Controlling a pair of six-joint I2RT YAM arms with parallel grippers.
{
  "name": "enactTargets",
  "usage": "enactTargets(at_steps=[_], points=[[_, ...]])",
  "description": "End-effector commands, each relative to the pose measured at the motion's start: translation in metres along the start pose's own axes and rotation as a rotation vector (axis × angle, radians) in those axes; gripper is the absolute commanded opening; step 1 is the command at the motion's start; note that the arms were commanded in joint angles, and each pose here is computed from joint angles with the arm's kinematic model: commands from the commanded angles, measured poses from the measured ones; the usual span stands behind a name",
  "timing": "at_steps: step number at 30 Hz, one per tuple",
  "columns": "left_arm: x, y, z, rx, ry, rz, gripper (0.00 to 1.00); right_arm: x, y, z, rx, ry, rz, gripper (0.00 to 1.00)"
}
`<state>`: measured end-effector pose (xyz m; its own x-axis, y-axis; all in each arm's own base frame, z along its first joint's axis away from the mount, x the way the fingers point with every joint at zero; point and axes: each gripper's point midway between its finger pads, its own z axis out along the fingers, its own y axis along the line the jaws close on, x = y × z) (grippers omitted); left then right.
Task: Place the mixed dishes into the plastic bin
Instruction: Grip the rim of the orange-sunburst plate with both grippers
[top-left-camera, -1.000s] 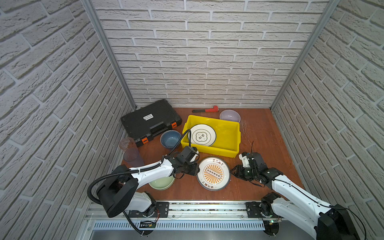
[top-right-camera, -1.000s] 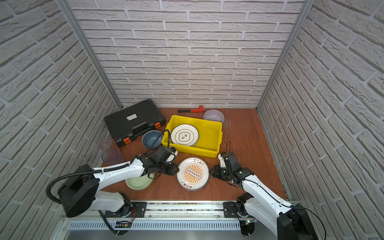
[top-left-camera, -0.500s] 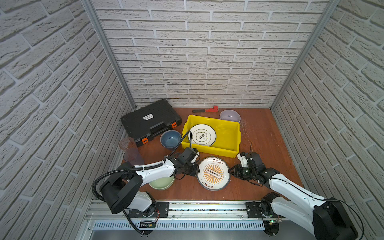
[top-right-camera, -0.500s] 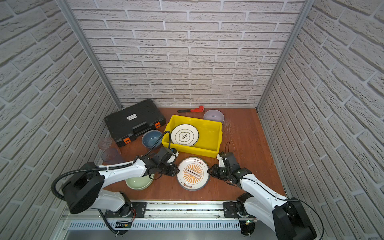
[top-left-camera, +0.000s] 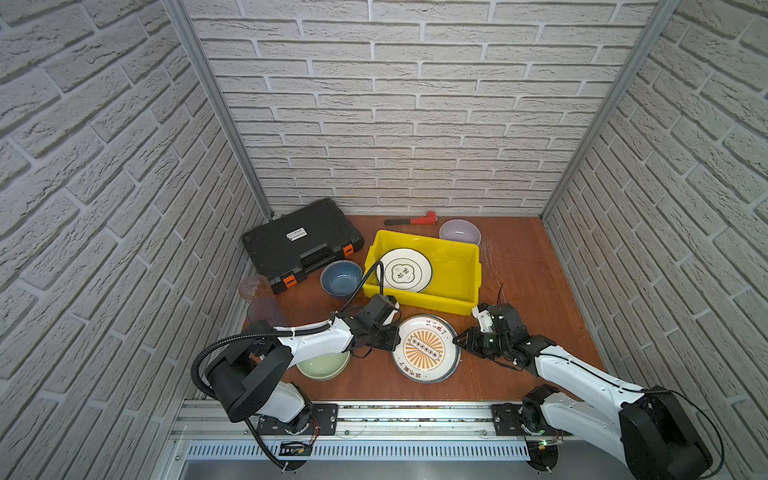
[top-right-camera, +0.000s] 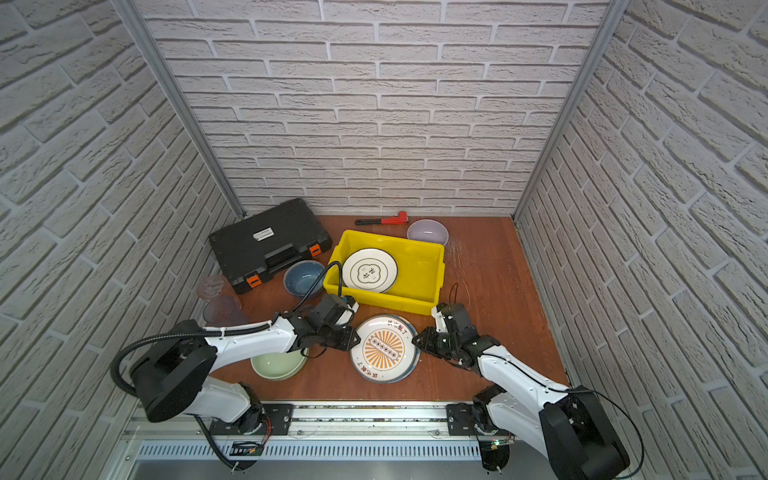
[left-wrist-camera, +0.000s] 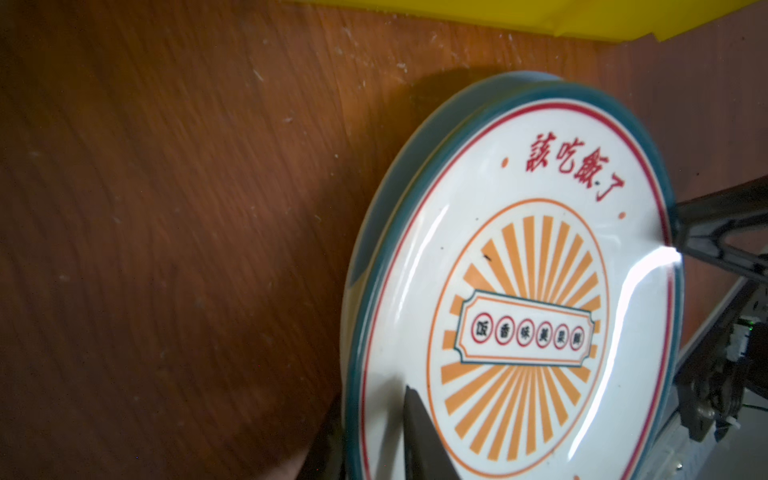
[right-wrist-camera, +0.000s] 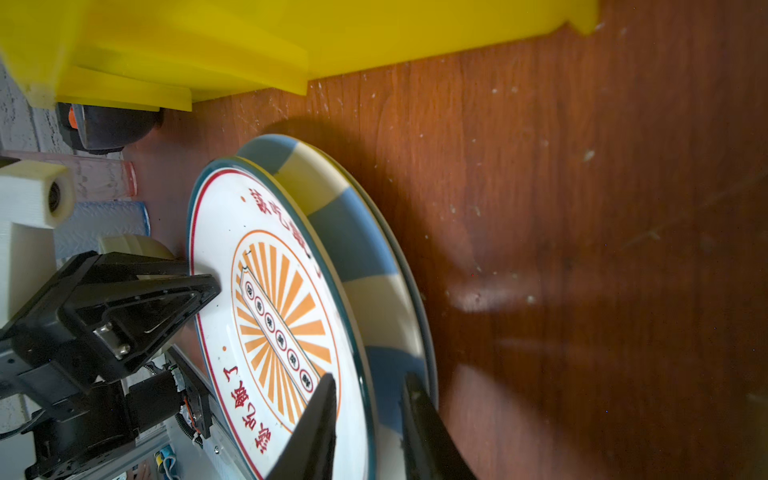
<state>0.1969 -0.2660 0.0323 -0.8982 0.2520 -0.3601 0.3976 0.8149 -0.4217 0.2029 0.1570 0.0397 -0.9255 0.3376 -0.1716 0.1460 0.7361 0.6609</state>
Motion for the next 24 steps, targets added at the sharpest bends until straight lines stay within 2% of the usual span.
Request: enactTargets(at_steps=[1,10,24], points=[[0.022,0.013,0.011,-0.032,0.067,-0.005,0.22,-0.001,0.01,0.0,-0.048,-0.004,-0.014,0.29],[0.025,0.016,0.015,-0.039,0.077,-0.012,0.2,0.002,0.013,0.001,-0.061,0.014,-0.018,0.28],[0.027,0.018,0.017,-0.046,0.082,-0.018,0.2,0.008,0.02,0.024,-0.081,0.091,-0.037,0.28]])
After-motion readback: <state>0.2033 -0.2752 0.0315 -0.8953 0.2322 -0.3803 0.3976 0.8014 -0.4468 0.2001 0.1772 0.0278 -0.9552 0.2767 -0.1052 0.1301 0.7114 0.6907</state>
